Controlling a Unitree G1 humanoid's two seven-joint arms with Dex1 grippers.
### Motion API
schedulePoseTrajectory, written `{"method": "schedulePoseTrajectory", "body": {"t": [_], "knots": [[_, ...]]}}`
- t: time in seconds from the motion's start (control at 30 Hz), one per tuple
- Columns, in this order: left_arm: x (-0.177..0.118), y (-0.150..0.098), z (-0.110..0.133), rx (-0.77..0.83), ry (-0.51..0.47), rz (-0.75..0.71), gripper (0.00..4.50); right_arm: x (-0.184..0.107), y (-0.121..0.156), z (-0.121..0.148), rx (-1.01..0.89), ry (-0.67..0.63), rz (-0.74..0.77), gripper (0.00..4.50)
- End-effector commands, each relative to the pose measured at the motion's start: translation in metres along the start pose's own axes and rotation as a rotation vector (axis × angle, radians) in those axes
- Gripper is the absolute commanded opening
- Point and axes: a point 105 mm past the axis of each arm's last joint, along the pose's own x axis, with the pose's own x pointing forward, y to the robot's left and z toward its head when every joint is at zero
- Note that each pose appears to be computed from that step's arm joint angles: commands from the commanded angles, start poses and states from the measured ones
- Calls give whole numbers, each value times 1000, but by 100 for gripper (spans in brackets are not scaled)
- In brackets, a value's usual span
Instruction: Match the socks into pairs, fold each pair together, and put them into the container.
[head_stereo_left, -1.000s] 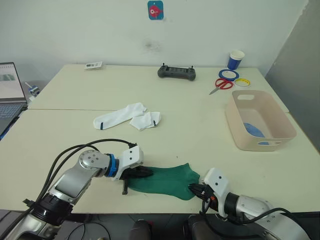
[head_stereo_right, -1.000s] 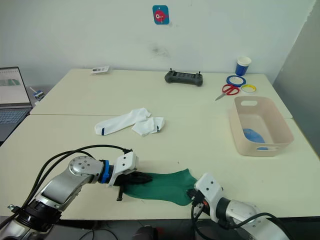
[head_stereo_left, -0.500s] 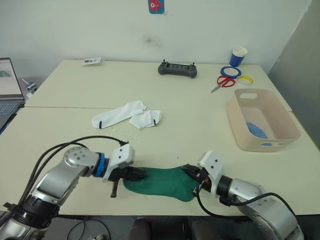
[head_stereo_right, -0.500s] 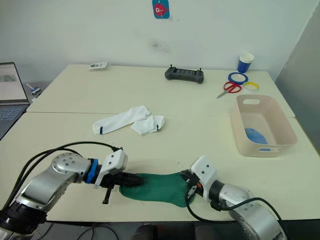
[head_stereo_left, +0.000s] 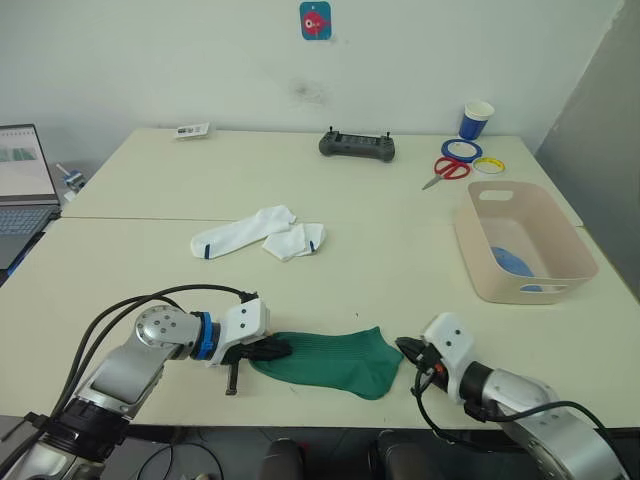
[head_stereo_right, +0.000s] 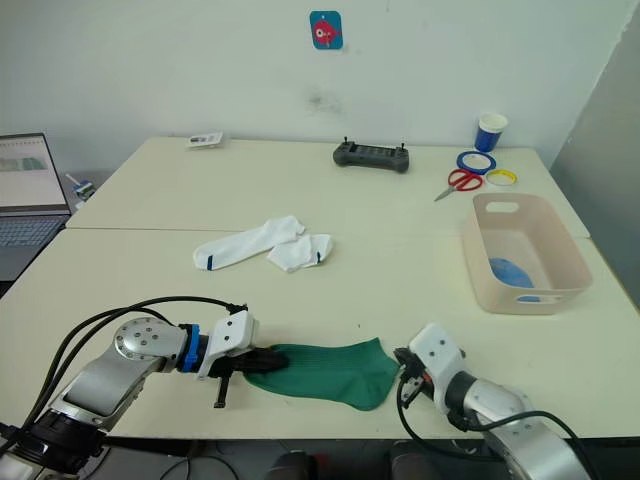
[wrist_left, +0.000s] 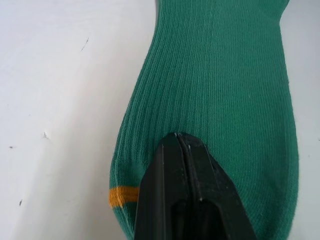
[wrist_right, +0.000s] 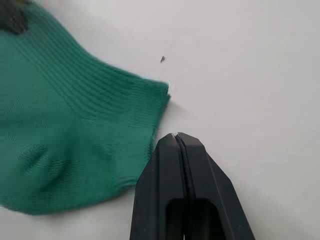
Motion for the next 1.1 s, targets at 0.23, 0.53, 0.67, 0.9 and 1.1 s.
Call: {"method": "schedulePoseTrajectory", "body": {"t": [0.23,0.53,0.67,0.9,1.1], "knots": [[22,1,13,79,-24,-100,0,-16,7,14,81,-76,-55,58],[33,-2,-23,77,46,-120,0,-6,15,-17,159,12,-112,336],[34,-9,-23,67,31,-124,0,3,23,-30,187,51,-99,336],[32,-5,-17,39,0,-77,0,13,30,-26,131,44,-53,139],[35,12,13,93,-84,-39,0,-3,1,-17,108,19,-122,2]]}}
